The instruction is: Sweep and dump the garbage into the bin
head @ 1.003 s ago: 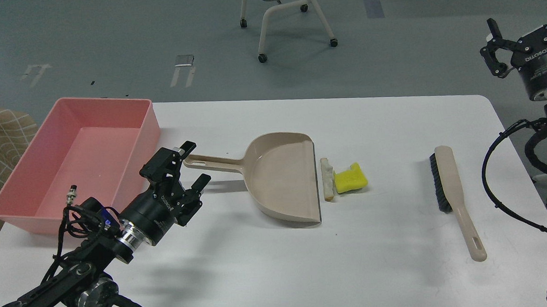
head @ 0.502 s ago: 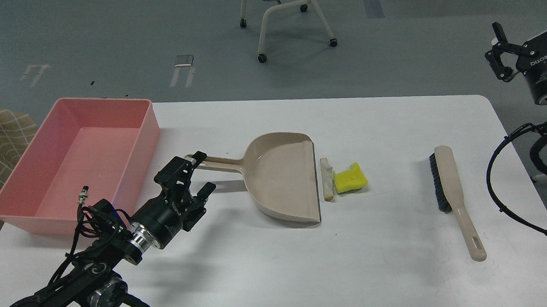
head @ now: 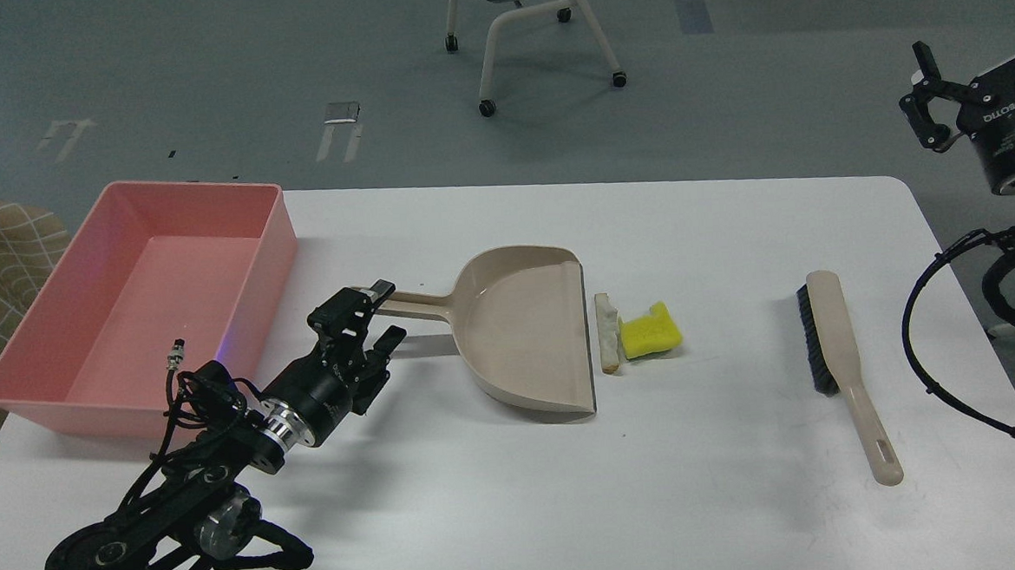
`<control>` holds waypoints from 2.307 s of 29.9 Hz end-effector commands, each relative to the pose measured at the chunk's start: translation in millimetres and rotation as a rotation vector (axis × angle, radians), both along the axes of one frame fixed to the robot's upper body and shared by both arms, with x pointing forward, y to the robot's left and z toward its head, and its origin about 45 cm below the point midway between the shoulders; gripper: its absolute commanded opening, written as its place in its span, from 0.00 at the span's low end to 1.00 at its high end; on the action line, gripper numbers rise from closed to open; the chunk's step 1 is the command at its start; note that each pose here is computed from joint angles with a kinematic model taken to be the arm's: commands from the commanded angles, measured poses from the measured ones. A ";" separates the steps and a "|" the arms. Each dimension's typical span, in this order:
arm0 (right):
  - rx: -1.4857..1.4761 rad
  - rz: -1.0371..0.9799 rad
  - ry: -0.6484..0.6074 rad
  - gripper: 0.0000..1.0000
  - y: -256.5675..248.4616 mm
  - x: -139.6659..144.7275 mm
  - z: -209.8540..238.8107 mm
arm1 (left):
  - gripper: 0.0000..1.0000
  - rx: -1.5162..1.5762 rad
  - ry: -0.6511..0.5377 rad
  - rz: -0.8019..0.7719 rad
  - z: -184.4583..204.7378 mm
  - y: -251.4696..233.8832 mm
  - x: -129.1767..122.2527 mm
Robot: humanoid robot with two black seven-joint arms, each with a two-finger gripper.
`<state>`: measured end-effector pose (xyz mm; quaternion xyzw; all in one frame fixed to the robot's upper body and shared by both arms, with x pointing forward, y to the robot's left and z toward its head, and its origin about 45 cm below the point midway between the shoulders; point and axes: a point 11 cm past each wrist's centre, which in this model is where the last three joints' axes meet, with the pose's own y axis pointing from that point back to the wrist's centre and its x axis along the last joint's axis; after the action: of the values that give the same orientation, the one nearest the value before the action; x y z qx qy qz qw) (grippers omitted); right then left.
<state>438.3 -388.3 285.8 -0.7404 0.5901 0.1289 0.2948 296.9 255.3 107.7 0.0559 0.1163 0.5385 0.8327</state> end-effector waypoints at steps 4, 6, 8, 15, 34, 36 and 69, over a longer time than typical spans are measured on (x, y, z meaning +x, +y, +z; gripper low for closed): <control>0.000 -0.002 0.003 1.00 -0.5 -0.8 -1.7 | 0.73 0.023 0.005 0.016 -4.8 5.1 8.8; 0.000 -0.002 0.003 1.00 -0.5 -0.8 -1.7 | 0.73 0.029 0.004 0.020 -5.3 6.1 12.4; 0.000 -0.001 0.004 1.00 -0.4 -0.8 -1.8 | 0.73 0.033 0.005 0.023 -6.3 7.3 14.3; 0.002 -0.001 0.003 1.00 0.0 -0.7 -2.0 | 0.64 0.045 0.001 0.040 -8.7 11.0 24.6; 0.001 -0.003 0.015 1.00 -1.1 -3.2 -7.1 | 0.22 0.069 -0.013 0.012 -6.9 5.4 26.7; -0.008 -0.002 0.017 1.00 -2.4 -3.7 -6.7 | 0.19 0.067 -0.019 0.010 -7.0 4.9 25.9; -1.795 0.565 0.311 1.00 -18.7 -134.0 -65.2 | 0.16 0.252 -0.129 -0.113 4.3 12.6 26.9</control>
<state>317.0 -408.7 235.2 -0.7927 0.3261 -0.2061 -0.4720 324.9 264.5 112.8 0.1261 -0.0061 0.5043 0.8543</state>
